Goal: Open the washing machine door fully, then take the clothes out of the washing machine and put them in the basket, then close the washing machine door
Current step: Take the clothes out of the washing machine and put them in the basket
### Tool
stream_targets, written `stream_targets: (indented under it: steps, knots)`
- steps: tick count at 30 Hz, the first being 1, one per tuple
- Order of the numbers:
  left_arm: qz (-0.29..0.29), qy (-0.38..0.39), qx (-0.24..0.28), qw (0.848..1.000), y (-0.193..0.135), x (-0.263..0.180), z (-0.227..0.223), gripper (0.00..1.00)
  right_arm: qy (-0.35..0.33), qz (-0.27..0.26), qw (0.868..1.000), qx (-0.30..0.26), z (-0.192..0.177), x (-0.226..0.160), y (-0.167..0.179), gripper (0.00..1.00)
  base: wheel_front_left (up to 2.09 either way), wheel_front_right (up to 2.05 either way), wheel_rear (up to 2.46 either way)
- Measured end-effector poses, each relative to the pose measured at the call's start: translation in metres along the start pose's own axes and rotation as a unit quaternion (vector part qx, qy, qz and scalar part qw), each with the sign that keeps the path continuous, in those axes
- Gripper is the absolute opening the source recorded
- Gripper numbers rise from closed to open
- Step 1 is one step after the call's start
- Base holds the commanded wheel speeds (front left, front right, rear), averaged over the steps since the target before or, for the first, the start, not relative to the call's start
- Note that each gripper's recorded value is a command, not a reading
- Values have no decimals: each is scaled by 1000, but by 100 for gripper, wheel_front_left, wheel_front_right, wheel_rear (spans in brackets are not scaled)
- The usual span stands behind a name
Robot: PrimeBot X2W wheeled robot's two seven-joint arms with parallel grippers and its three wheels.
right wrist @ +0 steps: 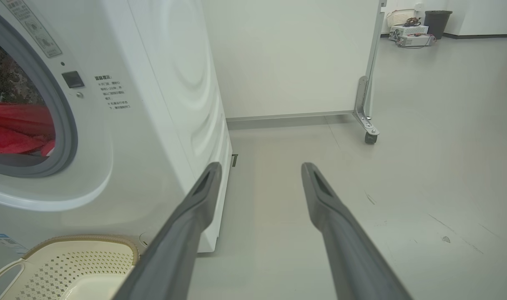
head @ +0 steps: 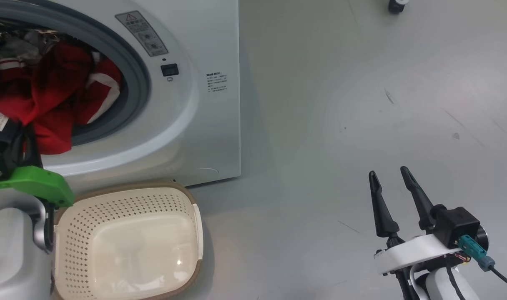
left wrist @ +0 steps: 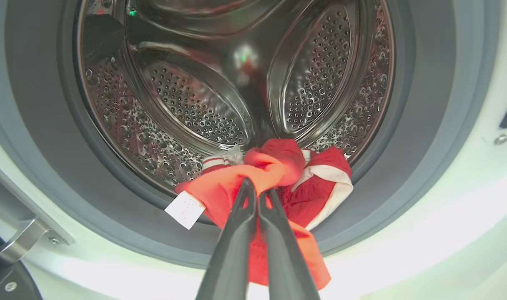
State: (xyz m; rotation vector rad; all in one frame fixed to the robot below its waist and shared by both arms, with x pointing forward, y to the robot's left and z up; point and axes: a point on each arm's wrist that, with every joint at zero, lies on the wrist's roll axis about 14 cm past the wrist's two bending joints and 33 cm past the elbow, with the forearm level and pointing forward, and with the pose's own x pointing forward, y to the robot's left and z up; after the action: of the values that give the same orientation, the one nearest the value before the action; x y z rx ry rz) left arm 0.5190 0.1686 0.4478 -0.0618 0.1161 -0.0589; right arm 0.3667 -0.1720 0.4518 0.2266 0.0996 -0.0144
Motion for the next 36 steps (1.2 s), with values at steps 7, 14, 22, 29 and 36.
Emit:
stream_targets:
  steps: [7, 14, 22, 29, 36]
  knots:
    - [-21, -56, -1, 998, -15, -21, 33, 0, -3, 14, 1000, 0, 2, -4, 8, 100, 0, 0, 0]
    - [-26, -149, -6, 988, -21, -41, 90, 0, -10, 27, 1000, 0, 6, -4, 15, 100, 0, 0, 0]
    - [-26, -234, 10, 972, -23, -65, 142, 0, -9, 38, 999, 0, 5, -4, 21, 100, 0, 0, 0]
    - [-24, -287, 15, 957, -23, -85, 173, 0, -9, 49, 999, 0, 5, -4, 28, 100, 0, 0, 0]
    - [-48, -174, 2, 984, -34, -93, 93, 0, -8, 54, 999, 1, 4, -4, 30, 100, 0, 0, 0]
